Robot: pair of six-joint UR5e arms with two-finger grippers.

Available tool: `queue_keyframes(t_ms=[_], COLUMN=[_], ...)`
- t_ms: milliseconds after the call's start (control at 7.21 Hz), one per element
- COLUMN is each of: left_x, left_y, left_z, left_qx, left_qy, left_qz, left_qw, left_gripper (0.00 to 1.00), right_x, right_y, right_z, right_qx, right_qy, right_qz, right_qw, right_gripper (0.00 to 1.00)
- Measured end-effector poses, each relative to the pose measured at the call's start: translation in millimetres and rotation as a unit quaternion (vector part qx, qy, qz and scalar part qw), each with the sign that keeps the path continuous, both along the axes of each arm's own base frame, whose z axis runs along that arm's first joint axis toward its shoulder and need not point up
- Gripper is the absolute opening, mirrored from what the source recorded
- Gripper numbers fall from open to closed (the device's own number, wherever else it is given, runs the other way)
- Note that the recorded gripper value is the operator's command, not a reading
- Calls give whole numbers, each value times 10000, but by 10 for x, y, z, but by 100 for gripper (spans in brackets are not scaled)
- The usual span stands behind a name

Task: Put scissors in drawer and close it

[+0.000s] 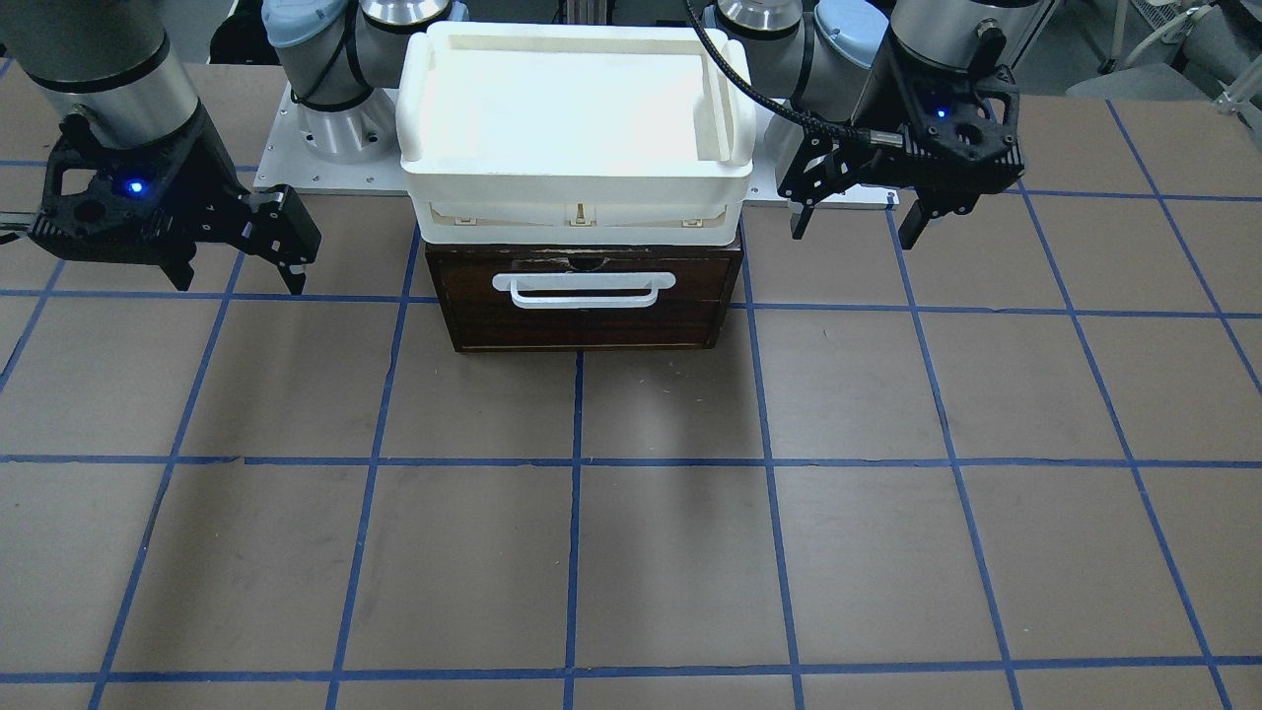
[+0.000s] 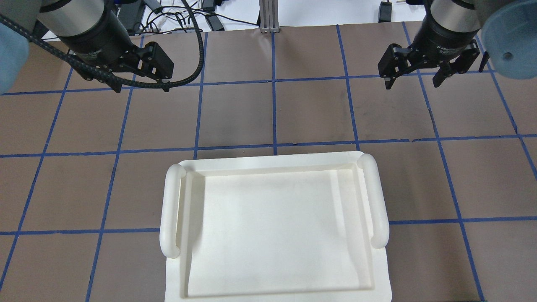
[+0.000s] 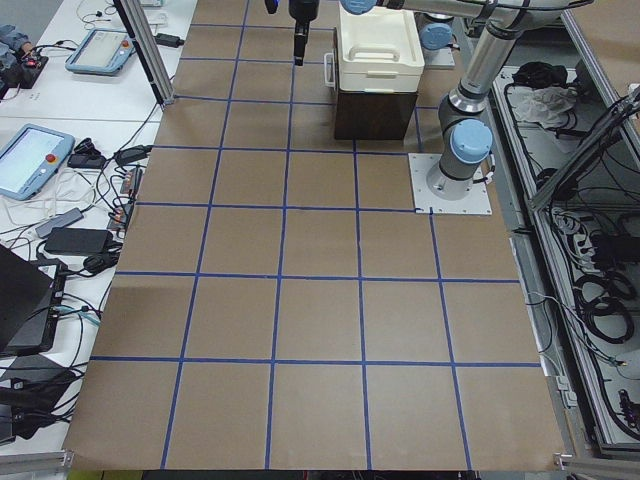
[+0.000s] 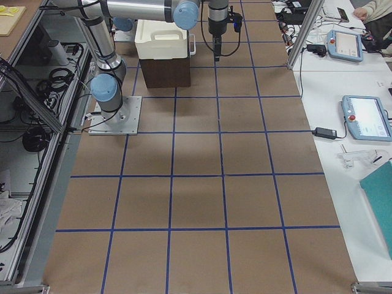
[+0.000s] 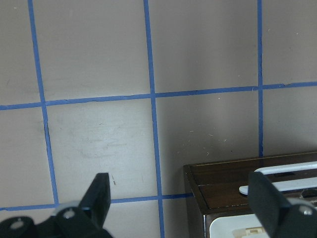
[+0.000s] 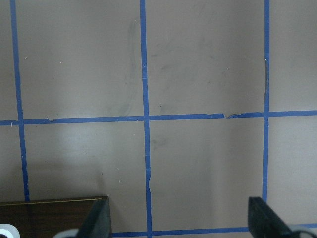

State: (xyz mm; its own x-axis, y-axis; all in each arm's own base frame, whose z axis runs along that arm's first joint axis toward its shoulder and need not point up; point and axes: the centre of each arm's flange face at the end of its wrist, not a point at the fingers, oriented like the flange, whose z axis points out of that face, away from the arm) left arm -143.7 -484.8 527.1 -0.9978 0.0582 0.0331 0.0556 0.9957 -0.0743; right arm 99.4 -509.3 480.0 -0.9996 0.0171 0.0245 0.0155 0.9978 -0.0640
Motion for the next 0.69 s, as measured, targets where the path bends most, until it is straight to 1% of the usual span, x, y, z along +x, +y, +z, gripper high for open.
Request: queue_keyframes(t_ms=[277,694], left_x=[5,8], left_y=[-19,-30], left_z=[-66,-105], left_qx=[147,210], left_qy=[-1,-5], left_qz=[7,6], left_qw=[9999,9998], left_gripper=[100,100], right_x=[-11,-21], right_y=[-2,-3], right_z=[0,-3], right_qx=[1,5], right_qy=[9,15], right_qz=[-8,-11], right_qw=[10000,10000], right_gripper=[100,100])
